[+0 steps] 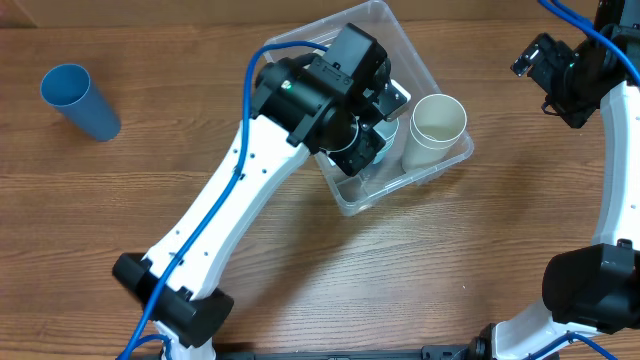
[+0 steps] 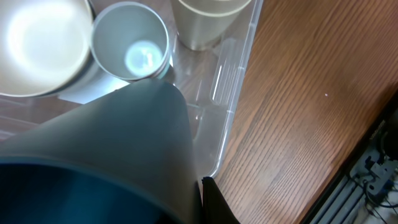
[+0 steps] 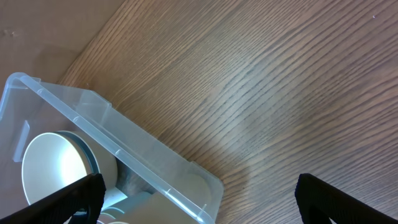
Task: Pack container
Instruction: 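Carry the teal tumbler over the bin's front left corner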
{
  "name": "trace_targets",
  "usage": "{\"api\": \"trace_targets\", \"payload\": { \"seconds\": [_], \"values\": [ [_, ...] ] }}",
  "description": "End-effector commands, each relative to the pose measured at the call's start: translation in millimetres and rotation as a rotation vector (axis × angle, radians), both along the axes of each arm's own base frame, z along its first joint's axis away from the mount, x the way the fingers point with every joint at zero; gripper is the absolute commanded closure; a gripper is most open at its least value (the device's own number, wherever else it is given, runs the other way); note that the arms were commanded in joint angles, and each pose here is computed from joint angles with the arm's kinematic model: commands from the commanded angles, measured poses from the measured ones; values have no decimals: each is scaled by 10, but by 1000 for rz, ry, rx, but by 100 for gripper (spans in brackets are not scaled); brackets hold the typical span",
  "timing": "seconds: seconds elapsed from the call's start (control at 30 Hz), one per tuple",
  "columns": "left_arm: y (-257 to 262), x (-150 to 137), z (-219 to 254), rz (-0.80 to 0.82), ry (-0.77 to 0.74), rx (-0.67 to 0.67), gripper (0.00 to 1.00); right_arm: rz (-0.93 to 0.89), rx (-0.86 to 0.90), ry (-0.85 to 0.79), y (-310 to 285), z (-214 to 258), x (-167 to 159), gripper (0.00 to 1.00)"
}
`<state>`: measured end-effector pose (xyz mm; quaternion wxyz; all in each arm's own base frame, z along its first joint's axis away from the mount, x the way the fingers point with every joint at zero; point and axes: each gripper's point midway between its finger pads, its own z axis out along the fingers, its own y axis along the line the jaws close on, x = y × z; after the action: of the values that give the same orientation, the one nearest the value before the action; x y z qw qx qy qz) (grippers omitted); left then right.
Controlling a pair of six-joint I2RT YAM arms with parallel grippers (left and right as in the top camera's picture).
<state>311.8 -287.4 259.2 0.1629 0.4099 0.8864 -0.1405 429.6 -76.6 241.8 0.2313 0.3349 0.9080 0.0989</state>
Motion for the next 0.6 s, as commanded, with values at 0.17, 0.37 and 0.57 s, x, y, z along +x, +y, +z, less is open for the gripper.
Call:
{"api": "trace_targets", "payload": {
  "seconds": [0.17, 0.37, 0.57],
  "values": [
    [-165, -151, -452, -68, 153, 57, 96, -7, -16, -38, -24, 140, 13, 0],
    [-145, -239, -682, -74, 234, 122, 96, -7, -16, -37, -24, 138, 13, 0],
    [-47, -285, -892, -66, 299, 207, 96, -7, -16, -38, -24, 140, 13, 0]
  ]
}}
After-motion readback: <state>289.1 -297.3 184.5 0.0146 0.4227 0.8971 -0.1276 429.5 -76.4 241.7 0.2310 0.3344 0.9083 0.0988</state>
